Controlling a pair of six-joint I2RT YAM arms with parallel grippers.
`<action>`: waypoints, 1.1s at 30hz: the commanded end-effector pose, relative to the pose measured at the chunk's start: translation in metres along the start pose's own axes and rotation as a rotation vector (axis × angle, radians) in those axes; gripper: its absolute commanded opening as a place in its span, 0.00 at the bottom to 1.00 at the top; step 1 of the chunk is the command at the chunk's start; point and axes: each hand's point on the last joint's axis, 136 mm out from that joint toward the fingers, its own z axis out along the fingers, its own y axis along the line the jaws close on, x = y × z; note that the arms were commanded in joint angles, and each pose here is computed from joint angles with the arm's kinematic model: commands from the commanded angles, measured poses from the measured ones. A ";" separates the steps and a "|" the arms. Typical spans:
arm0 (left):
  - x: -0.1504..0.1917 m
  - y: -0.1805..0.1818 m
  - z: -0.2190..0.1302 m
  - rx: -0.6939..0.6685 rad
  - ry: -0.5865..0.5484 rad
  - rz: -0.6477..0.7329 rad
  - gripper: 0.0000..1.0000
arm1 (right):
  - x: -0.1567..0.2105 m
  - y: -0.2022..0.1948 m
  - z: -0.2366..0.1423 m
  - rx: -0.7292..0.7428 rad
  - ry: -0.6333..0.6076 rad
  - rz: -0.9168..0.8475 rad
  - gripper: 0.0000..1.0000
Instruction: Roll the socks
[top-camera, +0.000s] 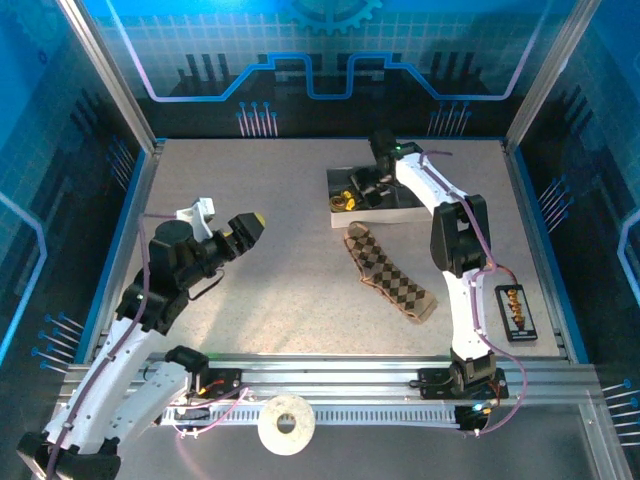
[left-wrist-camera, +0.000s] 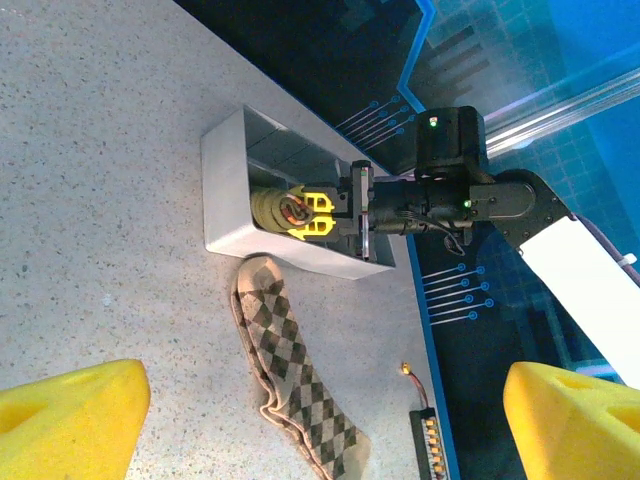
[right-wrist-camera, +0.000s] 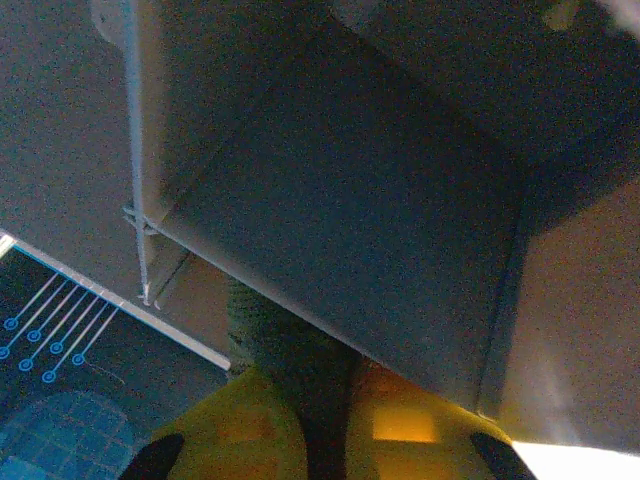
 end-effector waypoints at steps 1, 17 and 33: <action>-0.003 -0.014 -0.004 0.040 -0.002 0.034 0.93 | -0.013 -0.012 0.002 0.048 -0.027 0.064 0.14; -0.004 -0.011 -0.001 0.025 -0.002 0.021 0.92 | 0.001 0.014 -0.030 -0.056 -0.061 0.057 0.62; 0.007 0.001 0.001 -0.025 0.054 -0.002 0.91 | 0.014 -0.031 -0.119 -0.106 -0.502 -0.437 0.35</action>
